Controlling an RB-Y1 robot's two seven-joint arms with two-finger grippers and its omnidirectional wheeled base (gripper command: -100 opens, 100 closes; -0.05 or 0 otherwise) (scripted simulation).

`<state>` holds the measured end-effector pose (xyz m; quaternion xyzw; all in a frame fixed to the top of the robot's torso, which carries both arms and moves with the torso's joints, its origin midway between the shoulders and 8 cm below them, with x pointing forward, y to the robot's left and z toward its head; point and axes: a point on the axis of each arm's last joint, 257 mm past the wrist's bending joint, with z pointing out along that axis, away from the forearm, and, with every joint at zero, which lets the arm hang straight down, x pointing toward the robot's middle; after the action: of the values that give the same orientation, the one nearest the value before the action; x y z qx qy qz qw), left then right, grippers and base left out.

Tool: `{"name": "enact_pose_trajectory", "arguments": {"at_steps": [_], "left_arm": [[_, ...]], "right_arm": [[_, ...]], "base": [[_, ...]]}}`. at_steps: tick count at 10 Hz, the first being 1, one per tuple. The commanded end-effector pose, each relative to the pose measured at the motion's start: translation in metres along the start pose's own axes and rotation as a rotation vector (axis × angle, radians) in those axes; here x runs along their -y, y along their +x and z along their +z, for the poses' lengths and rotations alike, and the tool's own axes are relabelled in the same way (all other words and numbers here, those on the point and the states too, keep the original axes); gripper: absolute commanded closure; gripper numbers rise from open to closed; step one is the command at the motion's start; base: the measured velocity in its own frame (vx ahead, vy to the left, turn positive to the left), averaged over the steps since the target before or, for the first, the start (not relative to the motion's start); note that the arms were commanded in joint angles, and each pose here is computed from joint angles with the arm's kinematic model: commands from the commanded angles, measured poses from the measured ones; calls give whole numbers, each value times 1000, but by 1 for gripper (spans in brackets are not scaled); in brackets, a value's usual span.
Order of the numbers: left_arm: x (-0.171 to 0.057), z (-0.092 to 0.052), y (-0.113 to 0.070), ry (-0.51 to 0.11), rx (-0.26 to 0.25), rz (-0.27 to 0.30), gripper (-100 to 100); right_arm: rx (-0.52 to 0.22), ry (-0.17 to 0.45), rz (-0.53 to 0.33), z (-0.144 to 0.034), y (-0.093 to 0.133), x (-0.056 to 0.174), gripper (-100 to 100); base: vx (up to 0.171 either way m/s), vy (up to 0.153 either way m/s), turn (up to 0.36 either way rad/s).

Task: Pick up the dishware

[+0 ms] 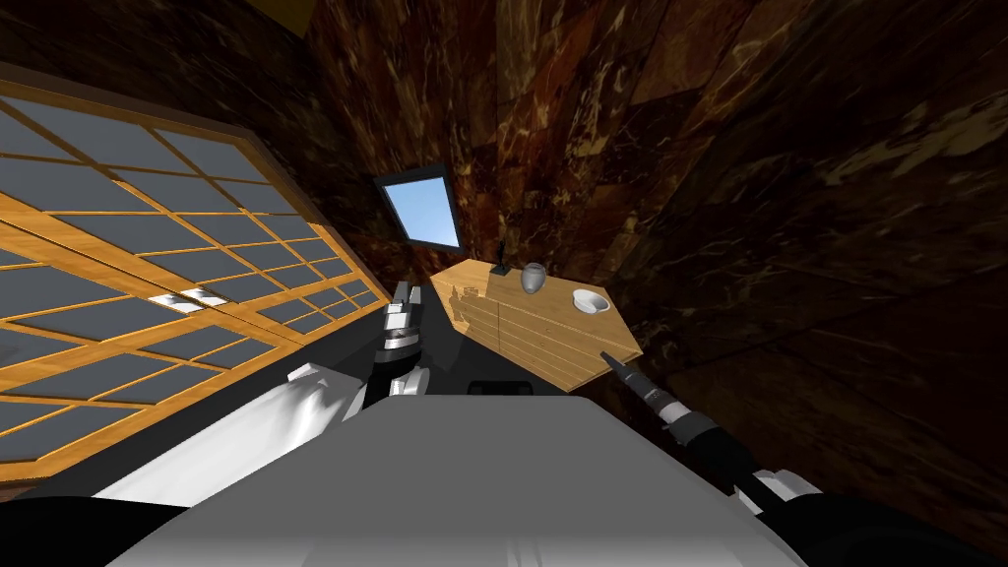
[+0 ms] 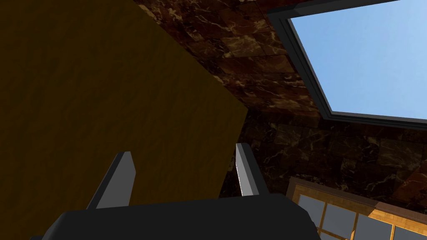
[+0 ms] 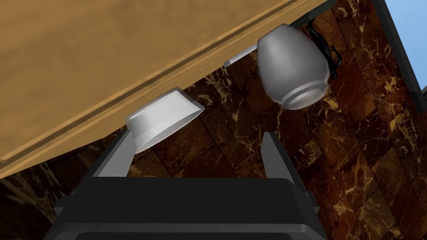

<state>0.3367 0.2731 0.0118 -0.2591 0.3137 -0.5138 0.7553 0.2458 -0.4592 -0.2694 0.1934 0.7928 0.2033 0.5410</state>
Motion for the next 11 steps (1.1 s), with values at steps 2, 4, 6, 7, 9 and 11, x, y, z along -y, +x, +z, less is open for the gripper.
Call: {"name": "enact_pose_trajectory", "arguments": {"at_steps": [2, 4, 6, 7, 9, 11], "left_arm": [[0, 0, 0, 0, 0, 0, 0], [0, 0, 0, 0, 0, 0, 0], [0, 0, 0, 0, 0, 0, 0], [0, 0, 0, 0, 0, 0, 0], [0, 0, 0, 0, 0, 0, 0], [0, 0, 0, 0, 0, 0, 0]], "right_arm": [[-50, 41, -64, -10, -3, 18, -100], [-110, 91, -139, -27, -8, 38, -100], [-173, 137, -213, -44, -14, 57, -100], [-180, 132, -222, -42, -15, 56, -100], [-244, 172, -298, -56, -23, 72, -100], [-281, 188, -341, -62, -28, 79, -100]], "base": [[48, 16, 42], [35, 23, 63], [57, 22, 72], [40, 18, 14], [42, 20, 58], [44, 24, 47]]}}
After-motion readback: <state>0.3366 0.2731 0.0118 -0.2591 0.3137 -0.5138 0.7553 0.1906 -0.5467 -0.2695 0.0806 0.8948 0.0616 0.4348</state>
